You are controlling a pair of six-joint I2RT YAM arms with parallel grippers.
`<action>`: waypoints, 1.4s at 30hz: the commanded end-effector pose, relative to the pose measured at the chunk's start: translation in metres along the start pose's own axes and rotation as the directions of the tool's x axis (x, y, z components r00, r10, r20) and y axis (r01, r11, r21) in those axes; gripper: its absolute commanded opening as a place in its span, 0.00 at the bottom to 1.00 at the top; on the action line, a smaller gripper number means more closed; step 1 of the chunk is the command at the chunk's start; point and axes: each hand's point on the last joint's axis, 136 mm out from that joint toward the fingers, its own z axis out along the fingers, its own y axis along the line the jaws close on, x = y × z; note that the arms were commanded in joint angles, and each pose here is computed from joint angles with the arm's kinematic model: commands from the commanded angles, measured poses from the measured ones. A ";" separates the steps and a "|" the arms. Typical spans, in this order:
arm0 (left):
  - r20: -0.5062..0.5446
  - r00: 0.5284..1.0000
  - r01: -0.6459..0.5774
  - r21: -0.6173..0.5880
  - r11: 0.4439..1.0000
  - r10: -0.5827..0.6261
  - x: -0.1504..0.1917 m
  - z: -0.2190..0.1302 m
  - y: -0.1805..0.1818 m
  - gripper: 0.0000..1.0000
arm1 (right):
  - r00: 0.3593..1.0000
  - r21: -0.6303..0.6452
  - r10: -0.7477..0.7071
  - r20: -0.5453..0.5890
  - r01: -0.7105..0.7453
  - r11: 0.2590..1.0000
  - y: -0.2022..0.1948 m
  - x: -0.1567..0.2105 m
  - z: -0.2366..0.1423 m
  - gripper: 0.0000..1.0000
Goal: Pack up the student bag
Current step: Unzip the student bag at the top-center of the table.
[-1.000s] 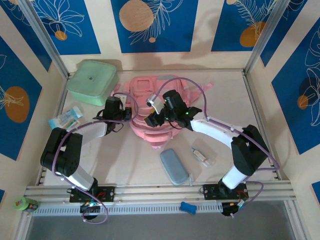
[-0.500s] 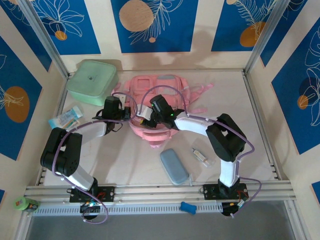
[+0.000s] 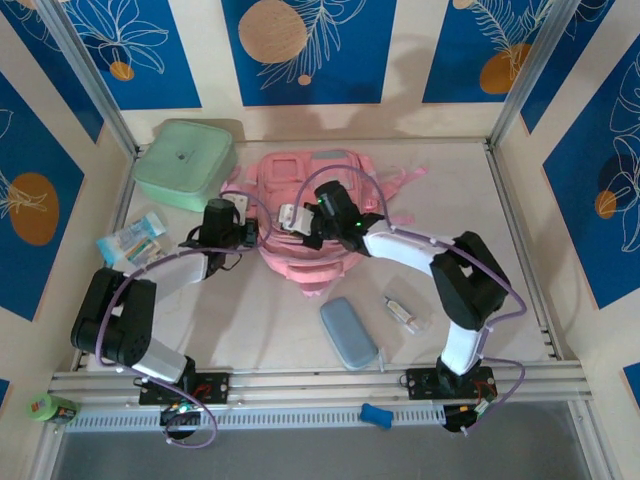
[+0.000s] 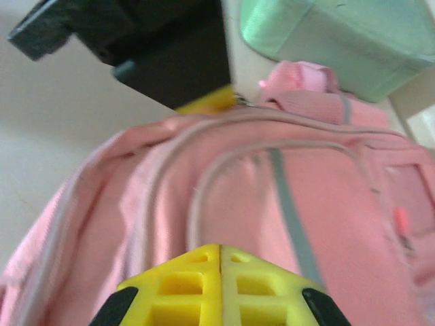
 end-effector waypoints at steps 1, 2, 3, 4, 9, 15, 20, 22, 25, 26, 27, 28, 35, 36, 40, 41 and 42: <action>0.065 0.998 -0.010 -0.033 0.999 0.012 -0.012 -0.009 0.007 0.00 | 1.000 -0.047 0.010 0.023 -0.009 0.999 -0.002 -0.001 -0.028 0.00; 0.061 0.998 -0.017 -0.038 0.999 0.019 -0.011 -0.008 0.009 0.00 | 0.999 -0.061 0.019 0.027 -0.017 0.998 0.000 0.000 -0.033 0.00; 0.063 0.998 -0.021 -0.042 0.999 0.023 -0.012 -0.007 0.011 0.00 | 0.999 -0.065 0.024 0.028 -0.023 0.998 0.000 0.000 -0.037 0.00; 0.063 0.998 -0.018 -0.047 0.999 0.021 -0.013 -0.006 0.013 0.00 | 0.999 -0.069 0.027 0.030 -0.025 0.997 0.002 0.001 -0.040 0.00; 0.093 0.996 -0.003 0.019 1.000 0.002 -0.025 -0.003 0.003 0.00 | 0.998 -0.091 0.015 0.054 -0.010 0.996 0.022 -0.008 -0.036 0.00; 0.084 0.996 0.009 0.035 0.999 -0.011 -0.023 0.001 0.001 0.00 | 0.998 -0.119 -0.014 0.066 0.022 0.993 0.044 -0.015 -0.012 0.36; 0.094 0.995 0.016 0.040 0.999 -0.020 -0.025 0.000 0.000 0.00 | 0.995 -0.119 -0.085 0.056 0.091 0.989 0.055 -0.011 0.012 0.54; 0.085 0.996 0.015 0.043 0.999 -0.019 -0.025 0.000 0.000 0.00 | 0.993 -0.068 -0.114 0.036 0.116 0.991 0.050 -0.007 0.023 0.58; 0.085 0.996 0.015 0.042 0.999 -0.019 -0.025 0.000 0.000 0.00 | 0.989 0.004 -0.149 0.014 0.149 0.989 0.036 -0.003 0.037 0.60; 0.088 0.996 0.016 0.044 0.999 -0.020 -0.026 -0.001 -0.001 0.00 | 0.986 0.047 -0.165 -0.009 0.166 0.985 0.028 -0.002 0.042 0.57; 0.089 0.996 0.014 0.044 0.999 -0.018 -0.026 -0.002 -0.001 0.00 | 0.983 0.089 -0.181 -0.028 0.183 0.979 0.021 0.000 0.045 0.55; 0.088 0.996 0.015 0.043 0.999 -0.019 -0.026 -0.002 -0.001 0.00 | 0.981 0.116 -0.193 -0.028 0.194 0.974 0.017 -0.001 0.046 0.55; 0.090 0.996 0.014 0.040 0.999 -0.017 -0.028 -0.002 0.000 0.00 | 0.965 0.293 -0.255 -0.064 0.262 0.919 -0.016 -0.009 0.045 0.46; 0.088 0.996 0.013 0.041 0.999 -0.016 -0.028 -0.002 -0.001 0.00 | 0.964 0.306 -0.259 -0.068 0.267 0.914 -0.020 -0.008 0.044 0.45; 0.091 0.996 0.011 0.034 0.999 -0.014 -0.028 -0.004 0.000 0.00 | 0.962 0.267 -0.262 -0.082 0.274 0.924 -0.016 -0.001 0.049 0.47; 0.091 0.996 0.011 0.034 0.999 -0.014 -0.029 -0.004 0.000 0.00 | 0.961 0.253 -0.266 -0.080 0.278 0.927 -0.013 0.001 0.050 0.49; 0.091 0.996 0.012 0.034 0.999 -0.015 -0.029 -0.004 0.000 0.00 | 0.961 0.241 -0.267 -0.074 0.277 0.930 -0.010 0.001 0.051 0.51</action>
